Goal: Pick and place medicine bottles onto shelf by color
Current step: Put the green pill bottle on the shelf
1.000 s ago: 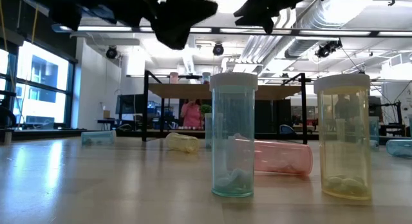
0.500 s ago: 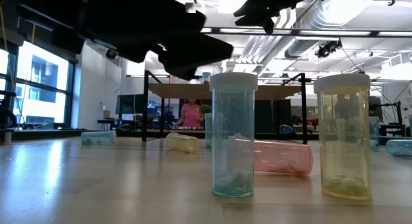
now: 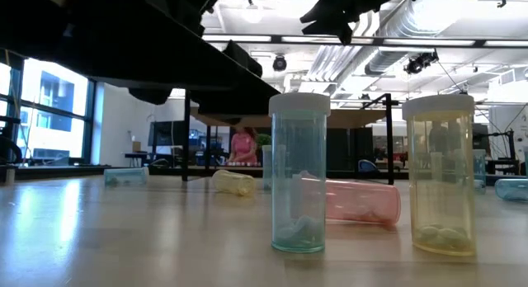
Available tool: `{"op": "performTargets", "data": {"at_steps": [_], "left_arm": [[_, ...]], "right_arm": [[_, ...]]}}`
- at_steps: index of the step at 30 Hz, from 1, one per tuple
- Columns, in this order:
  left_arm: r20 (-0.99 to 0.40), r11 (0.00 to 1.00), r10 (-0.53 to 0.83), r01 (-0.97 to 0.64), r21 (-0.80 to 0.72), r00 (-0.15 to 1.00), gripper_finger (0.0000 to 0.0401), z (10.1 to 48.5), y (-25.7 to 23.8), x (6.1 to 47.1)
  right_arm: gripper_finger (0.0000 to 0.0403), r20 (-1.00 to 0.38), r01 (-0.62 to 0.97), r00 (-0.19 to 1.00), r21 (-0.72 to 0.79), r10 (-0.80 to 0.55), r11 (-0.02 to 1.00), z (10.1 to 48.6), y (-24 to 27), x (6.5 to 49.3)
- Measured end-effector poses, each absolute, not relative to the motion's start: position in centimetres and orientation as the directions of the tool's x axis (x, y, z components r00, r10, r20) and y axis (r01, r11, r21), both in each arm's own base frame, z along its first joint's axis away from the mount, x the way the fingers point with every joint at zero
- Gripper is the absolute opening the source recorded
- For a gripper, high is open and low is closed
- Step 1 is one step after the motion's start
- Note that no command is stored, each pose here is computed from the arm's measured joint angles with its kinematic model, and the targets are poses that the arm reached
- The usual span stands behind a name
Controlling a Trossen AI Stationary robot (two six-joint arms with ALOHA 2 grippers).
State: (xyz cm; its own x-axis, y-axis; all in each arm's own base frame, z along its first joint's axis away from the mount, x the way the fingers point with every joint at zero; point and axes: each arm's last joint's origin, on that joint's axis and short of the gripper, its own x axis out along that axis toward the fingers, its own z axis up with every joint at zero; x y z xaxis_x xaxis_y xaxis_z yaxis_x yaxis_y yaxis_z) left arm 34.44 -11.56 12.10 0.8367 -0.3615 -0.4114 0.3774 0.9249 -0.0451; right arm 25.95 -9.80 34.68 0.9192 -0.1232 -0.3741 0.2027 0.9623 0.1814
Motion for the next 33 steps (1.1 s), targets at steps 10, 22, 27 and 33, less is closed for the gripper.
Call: {"op": "performTargets", "data": {"at_steps": [10,22,27,33], "left_arm": [[-0.446,0.93,-0.353,0.359,-0.073,0.823,0.0234,10.1,-11.6,34.7],[-0.466,0.918,-0.388,0.378,-0.121,0.795,0.0234,7.8,-12.8,36.9],[-0.463,0.915,-0.399,0.375,-0.146,0.791,0.0234,7.6,-12.9,37.1],[-0.451,0.914,-0.403,0.379,-0.147,0.796,0.0234,7.7,-13.0,37.1]], "right_arm": [[0.0142,-0.374,0.205,0.919,0.187,-0.123,0.961,34.7,-9.8,25.9],[0.0142,-0.384,0.207,0.915,0.19,-0.122,0.96,34.6,-9.8,25.9],[0.0142,-0.39,0.208,0.913,0.191,-0.12,0.959,34.5,-9.8,25.9],[0.0142,-0.39,0.208,0.913,0.191,-0.121,0.959,34.5,-9.8,25.9]]}}
